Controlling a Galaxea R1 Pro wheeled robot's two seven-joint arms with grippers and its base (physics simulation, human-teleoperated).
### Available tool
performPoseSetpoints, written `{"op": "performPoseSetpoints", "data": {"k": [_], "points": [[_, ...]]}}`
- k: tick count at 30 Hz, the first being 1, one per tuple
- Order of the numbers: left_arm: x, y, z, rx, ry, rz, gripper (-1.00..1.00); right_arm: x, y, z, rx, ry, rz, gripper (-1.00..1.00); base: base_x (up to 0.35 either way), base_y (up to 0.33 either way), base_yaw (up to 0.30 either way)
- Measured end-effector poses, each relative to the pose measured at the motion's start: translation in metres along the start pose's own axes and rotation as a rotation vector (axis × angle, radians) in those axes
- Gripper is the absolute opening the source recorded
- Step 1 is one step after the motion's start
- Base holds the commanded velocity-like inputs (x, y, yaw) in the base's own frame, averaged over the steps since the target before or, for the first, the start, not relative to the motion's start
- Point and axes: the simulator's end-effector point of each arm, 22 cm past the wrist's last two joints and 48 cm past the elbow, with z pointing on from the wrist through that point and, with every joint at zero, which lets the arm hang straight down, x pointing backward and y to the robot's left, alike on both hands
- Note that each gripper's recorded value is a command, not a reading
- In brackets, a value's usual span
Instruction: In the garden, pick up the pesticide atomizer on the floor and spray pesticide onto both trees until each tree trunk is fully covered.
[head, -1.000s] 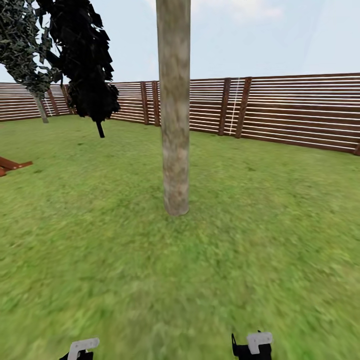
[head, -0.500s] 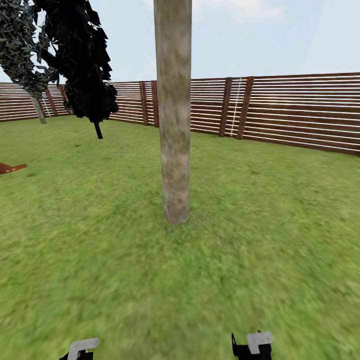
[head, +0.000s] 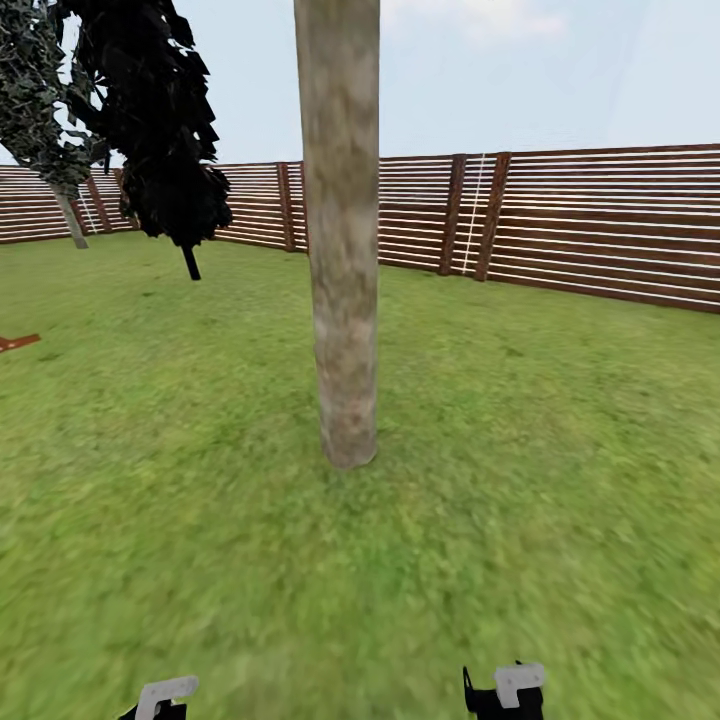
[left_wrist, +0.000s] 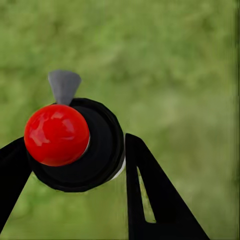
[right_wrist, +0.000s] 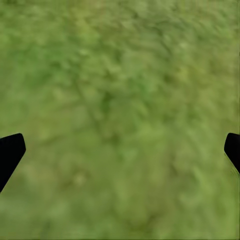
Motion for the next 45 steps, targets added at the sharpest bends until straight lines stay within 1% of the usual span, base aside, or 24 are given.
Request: {"op": "performPoseSetpoints", "data": {"k": [34, 36, 37, 38, 39, 41, 42, 43, 44, 45], "points": [[0.001, -0.001, 0.000, 0.001, -0.001, -0.005, -1.00, 0.000, 0.001, 0.000, -0.002, 0.000, 0.001, 1.00, 0.308, -0.130, 0.000], [-0.002, -0.005, 0.000, 0.014, -0.006, 0.008, -1.00, 0.000, 0.002, 0.000, -0.008, 0.000, -0.003, 1.00, 0.327, -0.103, 0.000], [-0.006, -0.006, 0.001, 0.022, -0.018, 0.016, -1.00, -0.001, 0.004, 0.000, -0.014, -0.001, -0.007, 1.00, 0.328, -0.064, 0.000], [-0.009, -0.008, 0.001, 0.033, -0.025, 0.024, -1.00, -0.002, 0.006, 0.000, -0.026, -0.004, -0.019, 1.00, 0.318, -0.033, 0.000], [-0.011, -0.013, 0.001, 0.063, -0.031, 0.047, -1.00, -0.004, 0.016, 0.000, -0.068, -0.015, -0.058, 1.00, 0.193, -0.017, 0.000], [-0.014, -0.017, 0.001, 0.158, -0.030, 0.117, -1.00, -0.012, 0.045, -0.001, -0.190, -0.051, -0.178, 1.00, 0.081, -0.007, 0.000], [-0.016, -0.016, 0.001, 0.191, -0.029, 0.141, -1.00, -0.016, 0.053, -0.001, -0.220, -0.064, -0.214, 1.00, 0.032, -0.003, 0.000], [-0.017, -0.017, -0.001, 0.249, -0.026, 0.170, -1.00, -0.022, 0.062, 0.003, -0.259, -0.066, -0.276, 1.00, 0.017, -0.001, 0.000], [-0.022, -0.021, -0.003, 0.311, -0.027, 0.203, -1.00, -0.026, 0.074, 0.007, -0.313, -0.043, -0.345, 1.00, 0.008, -0.001, 0.000], [-0.034, -0.024, -0.003, 0.366, -0.038, 0.244, -1.00, -0.031, 0.087, 0.011, -0.375, -0.017, -0.412, 1.00, 0.004, 0.000, 0.000]]}}
